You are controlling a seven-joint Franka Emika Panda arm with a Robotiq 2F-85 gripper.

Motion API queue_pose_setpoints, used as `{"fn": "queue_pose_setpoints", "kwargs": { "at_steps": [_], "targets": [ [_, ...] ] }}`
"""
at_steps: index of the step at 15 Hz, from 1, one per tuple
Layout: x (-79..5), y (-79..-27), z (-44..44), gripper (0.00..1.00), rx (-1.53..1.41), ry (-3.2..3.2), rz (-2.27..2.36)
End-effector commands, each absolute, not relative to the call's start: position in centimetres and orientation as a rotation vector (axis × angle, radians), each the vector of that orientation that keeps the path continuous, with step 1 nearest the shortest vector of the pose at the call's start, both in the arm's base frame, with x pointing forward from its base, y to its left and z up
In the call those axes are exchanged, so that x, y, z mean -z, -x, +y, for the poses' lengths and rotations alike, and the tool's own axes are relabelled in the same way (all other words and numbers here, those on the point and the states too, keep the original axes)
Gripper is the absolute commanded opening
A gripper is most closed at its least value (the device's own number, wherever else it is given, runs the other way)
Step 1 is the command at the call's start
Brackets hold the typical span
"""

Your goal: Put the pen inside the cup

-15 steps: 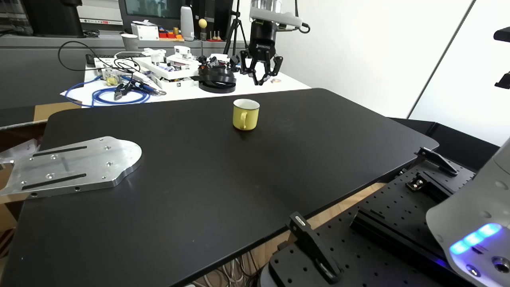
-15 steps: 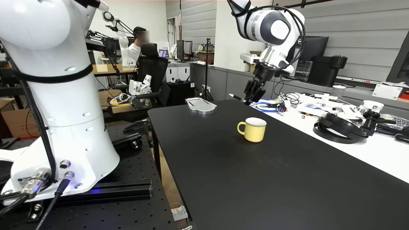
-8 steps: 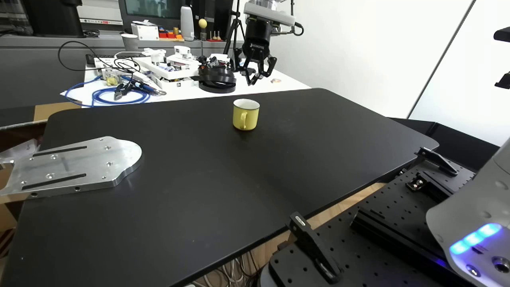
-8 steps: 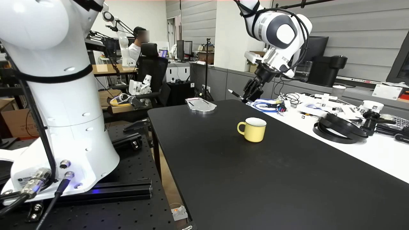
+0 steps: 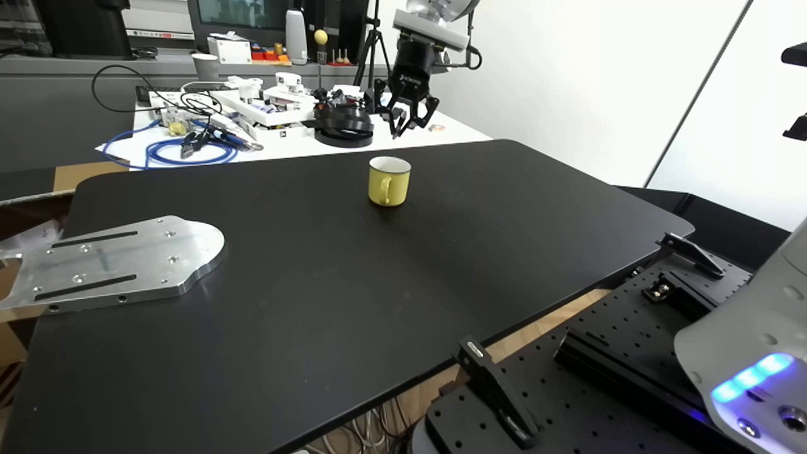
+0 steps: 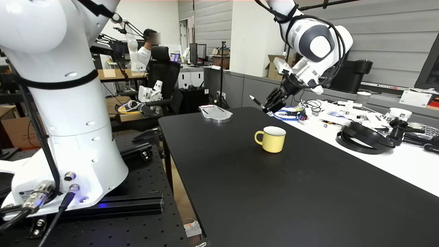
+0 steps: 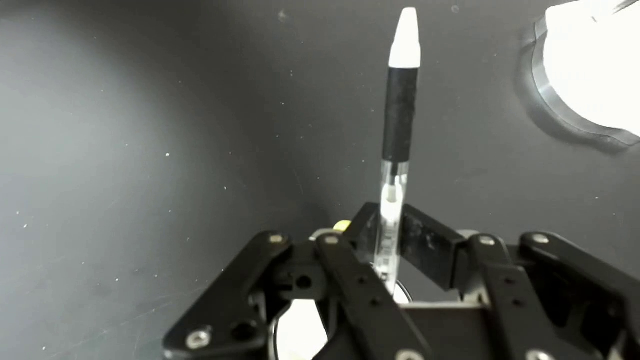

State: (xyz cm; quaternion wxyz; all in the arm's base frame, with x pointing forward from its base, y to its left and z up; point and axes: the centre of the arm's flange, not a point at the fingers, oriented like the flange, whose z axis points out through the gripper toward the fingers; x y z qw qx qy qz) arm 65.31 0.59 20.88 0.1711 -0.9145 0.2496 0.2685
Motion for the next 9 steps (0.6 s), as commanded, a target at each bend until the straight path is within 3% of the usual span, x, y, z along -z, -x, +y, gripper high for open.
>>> {"fn": "queue_pose_setpoints", "kwargs": {
  "at_steps": [1, 9],
  "targets": [
    [-19.7, -67.4, -0.7, 0.04, -0.826, 2.501, 0.74],
    [-16.5, -68.3, -2.3, 0.04, -0.858, 2.385, 0.787]
  ]
}}
